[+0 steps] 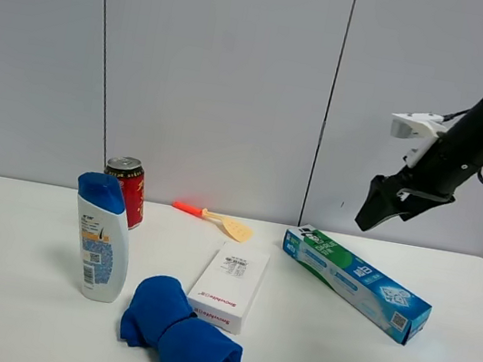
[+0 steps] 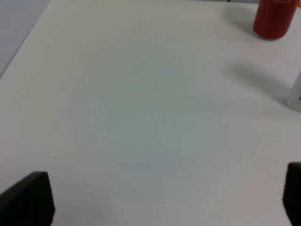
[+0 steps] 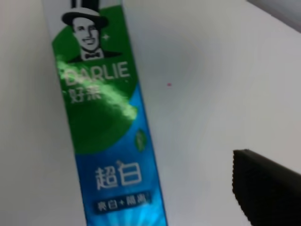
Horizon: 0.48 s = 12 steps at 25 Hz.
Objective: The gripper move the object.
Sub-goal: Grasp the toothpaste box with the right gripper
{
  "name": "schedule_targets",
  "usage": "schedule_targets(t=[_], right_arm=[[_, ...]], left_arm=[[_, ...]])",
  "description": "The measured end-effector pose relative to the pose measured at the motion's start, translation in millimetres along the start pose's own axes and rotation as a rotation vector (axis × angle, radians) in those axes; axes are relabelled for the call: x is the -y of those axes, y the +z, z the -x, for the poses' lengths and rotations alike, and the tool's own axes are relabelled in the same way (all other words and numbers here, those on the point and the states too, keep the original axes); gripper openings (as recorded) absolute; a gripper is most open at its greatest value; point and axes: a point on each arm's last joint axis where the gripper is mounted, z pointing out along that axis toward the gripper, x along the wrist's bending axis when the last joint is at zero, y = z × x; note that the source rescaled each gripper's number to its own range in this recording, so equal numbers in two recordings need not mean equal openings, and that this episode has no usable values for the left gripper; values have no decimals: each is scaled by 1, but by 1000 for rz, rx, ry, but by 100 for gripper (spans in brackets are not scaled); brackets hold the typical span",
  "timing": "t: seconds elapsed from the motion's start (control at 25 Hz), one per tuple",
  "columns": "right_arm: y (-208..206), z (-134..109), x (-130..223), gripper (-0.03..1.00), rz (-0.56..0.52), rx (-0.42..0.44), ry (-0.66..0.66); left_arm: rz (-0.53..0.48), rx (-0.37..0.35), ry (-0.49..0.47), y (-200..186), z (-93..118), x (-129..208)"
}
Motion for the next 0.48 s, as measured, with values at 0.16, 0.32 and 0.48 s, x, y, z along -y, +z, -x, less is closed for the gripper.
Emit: schedule_targets(t=[0.16,0.32,0.48], right_arm=[[9,-26,-16,100,-19,38,-15],[12,-35,-20,100,-31,58,2],[12,-34,-20,100,-42,77,-13]], left_arm=[[0,0,0,0,0,0],[0,0,0,0,0,0],[0,0,0,0,0,0]])
